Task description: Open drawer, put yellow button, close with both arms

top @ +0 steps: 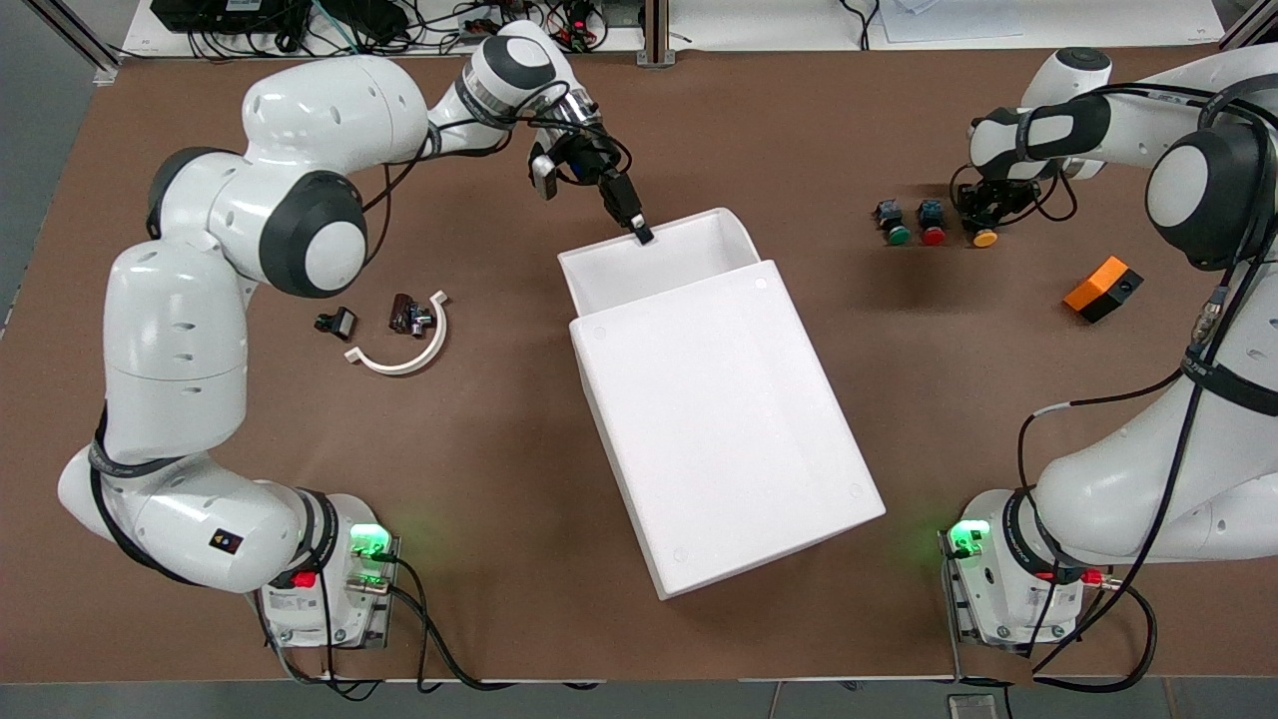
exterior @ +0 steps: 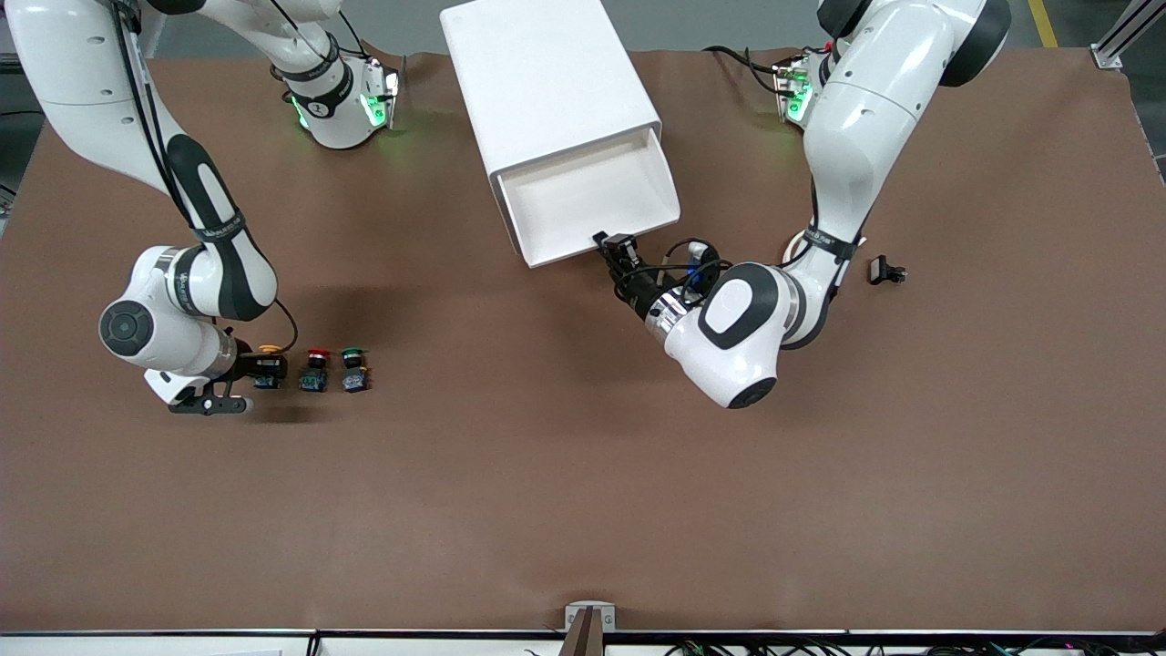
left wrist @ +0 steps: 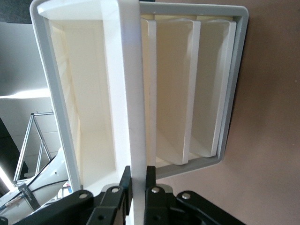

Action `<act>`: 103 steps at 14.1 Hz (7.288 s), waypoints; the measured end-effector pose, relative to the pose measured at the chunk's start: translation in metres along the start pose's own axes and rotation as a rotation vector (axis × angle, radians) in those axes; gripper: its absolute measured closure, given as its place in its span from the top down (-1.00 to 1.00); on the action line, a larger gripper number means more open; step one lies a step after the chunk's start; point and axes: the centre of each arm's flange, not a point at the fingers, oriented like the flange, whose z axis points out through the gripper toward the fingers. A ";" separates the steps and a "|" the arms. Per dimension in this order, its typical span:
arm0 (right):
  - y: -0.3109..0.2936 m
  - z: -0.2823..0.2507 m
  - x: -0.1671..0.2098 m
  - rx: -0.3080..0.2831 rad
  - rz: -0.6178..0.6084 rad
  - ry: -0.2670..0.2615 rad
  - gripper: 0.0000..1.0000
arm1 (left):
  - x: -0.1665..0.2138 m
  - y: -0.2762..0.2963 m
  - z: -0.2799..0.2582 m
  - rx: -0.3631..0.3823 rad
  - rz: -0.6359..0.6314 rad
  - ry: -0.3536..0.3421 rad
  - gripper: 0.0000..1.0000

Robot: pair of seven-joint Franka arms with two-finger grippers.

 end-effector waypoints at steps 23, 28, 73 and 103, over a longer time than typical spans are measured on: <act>-0.405 -0.313 -0.102 -0.006 0.646 -0.069 -0.16 | 0.120 -0.002 -0.262 -0.484 0.789 0.008 1.00; -0.491 -0.319 -0.148 0.080 0.795 -0.039 -0.16 | 0.138 -0.020 -0.281 -0.605 0.965 0.366 1.00; -0.116 -0.429 -0.077 0.060 0.145 -0.101 1.00 | -0.001 -0.150 0.131 -0.404 1.542 1.086 1.00; -0.032 -0.436 -0.101 0.065 0.010 0.075 1.00 | 0.175 -0.140 -0.309 -0.835 1.415 0.930 1.00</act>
